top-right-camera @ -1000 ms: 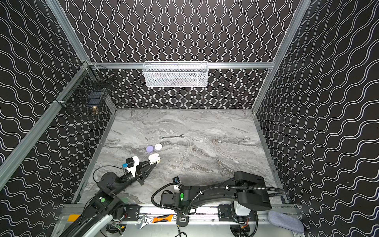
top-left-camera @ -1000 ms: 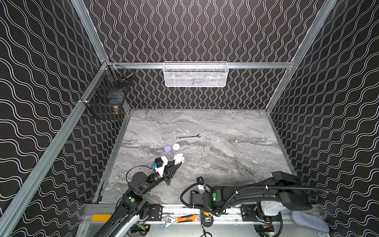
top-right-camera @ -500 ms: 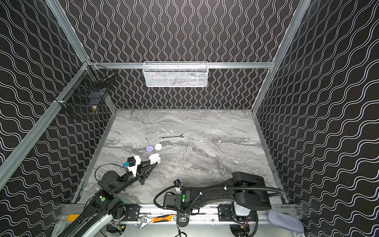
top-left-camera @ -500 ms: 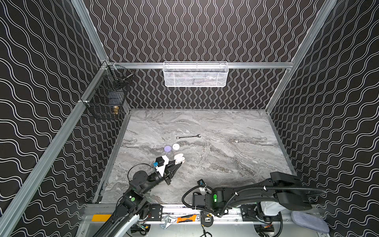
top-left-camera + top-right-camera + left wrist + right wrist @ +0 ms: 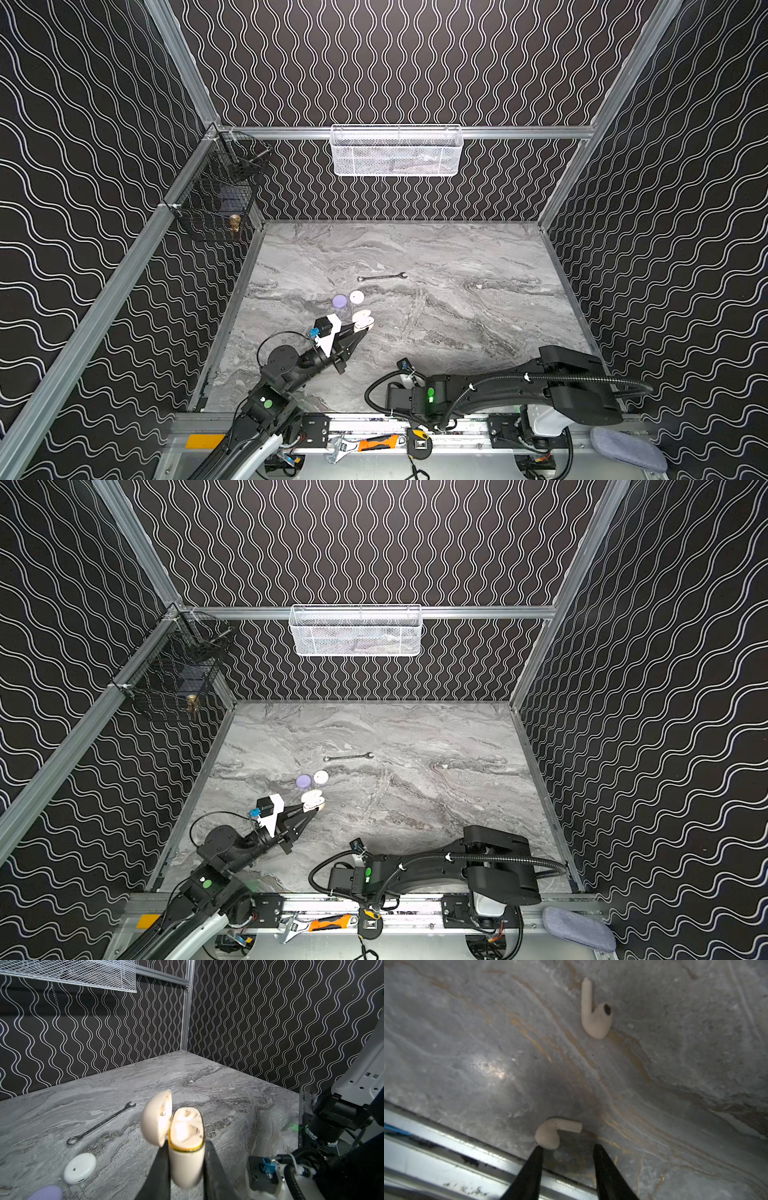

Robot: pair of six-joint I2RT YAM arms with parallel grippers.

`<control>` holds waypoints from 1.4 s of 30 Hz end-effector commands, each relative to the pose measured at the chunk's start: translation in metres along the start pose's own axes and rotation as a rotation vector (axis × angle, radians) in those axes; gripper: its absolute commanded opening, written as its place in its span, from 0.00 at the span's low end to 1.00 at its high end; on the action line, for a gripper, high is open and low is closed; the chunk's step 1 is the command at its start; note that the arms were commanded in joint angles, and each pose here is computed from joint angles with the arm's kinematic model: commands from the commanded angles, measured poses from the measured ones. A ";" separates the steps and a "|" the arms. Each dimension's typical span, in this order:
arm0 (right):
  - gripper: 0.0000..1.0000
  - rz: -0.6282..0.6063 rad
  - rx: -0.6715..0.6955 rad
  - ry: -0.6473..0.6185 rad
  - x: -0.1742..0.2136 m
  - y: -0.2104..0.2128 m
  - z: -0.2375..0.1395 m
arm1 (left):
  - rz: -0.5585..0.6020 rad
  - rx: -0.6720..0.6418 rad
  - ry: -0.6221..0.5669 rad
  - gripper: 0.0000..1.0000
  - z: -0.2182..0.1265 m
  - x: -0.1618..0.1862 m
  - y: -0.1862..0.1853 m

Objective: Insert the wireless bluetooth earbuds into the charging case
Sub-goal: 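Grasp the cream earbud on the table with the right gripper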

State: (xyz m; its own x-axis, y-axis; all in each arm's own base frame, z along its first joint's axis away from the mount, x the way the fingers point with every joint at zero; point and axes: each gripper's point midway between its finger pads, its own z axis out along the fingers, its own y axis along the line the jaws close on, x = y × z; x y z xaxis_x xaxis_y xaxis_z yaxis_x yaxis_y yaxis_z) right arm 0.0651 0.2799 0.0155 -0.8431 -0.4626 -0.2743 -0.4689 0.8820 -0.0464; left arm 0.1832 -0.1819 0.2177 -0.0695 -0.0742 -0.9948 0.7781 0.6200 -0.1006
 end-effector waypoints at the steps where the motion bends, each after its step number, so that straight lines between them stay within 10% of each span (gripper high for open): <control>1: 0.43 0.016 0.009 -0.036 -0.008 -0.006 -0.001 | 0.021 -0.005 -0.022 0.00 0.000 -0.008 0.000; 42: 0.32 0.072 -0.075 -0.020 -0.024 -0.011 0.017 | 0.029 -0.005 -0.018 0.00 -0.001 -0.014 0.000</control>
State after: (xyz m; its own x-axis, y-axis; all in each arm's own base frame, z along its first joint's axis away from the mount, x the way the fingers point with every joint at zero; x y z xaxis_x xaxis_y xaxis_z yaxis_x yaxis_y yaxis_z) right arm 0.1046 0.2845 0.0123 -0.8507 -0.3987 -0.3426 -0.4321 0.9015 0.0237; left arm 0.1846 -0.1807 0.2216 -0.0710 -0.0588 -0.9957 0.7711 0.6299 -0.0922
